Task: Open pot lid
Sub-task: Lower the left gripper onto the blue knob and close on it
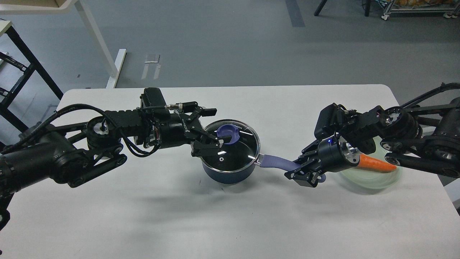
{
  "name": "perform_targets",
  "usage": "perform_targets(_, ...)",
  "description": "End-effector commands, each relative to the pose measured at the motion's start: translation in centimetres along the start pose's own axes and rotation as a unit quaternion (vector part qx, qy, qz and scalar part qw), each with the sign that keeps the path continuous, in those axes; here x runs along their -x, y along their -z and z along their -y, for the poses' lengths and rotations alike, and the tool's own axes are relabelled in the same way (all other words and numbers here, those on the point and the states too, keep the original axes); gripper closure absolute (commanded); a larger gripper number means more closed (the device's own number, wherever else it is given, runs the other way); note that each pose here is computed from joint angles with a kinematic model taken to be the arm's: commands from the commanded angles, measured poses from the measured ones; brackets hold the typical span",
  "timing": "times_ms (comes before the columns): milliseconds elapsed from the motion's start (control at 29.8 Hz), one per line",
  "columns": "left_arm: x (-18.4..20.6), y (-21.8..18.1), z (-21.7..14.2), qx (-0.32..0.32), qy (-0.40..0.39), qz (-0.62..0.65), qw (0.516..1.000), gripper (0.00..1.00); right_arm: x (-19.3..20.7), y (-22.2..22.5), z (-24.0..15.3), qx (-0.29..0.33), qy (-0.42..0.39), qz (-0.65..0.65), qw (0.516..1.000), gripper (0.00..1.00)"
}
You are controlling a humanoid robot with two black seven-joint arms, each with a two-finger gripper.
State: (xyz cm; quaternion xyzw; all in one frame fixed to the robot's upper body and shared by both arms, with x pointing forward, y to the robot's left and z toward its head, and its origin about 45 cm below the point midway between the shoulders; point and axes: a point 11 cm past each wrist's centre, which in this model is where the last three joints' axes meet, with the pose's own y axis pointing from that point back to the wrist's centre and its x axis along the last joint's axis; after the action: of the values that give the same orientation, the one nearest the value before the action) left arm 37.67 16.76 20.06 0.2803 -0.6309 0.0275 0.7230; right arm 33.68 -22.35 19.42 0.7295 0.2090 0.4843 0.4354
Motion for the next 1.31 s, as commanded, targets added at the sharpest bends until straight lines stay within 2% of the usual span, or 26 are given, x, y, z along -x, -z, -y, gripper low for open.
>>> perform_targets(0, 0.2, 0.3, -0.4, -0.005, 0.004, 0.001, 1.0, 0.01, -0.1, 0.0, -0.1, 0.001, -0.002, 0.0, 1.0, 0.71)
perform_targets(302, 1.8, 0.6, -1.5, -0.014, 0.018, -0.01, 1.0, 0.01, -0.2, 0.1, 0.1, -0.001, -0.002, -0.002, 1.0, 0.71)
perform_targets(872, 2.5, -1.5, 0.9, 0.014, 0.015, -0.03, 0.999, 0.01, -0.1, 0.1, 0.2, -0.002, -0.001, -0.001, 1.0, 0.71)
perform_targets(1274, 2.9, -0.6, 1.7, -0.001, 0.021, -0.031, 0.999, 0.01, 0.2, 0.1, 0.1, -0.002, -0.001, 0.003, 1.0, 0.71)
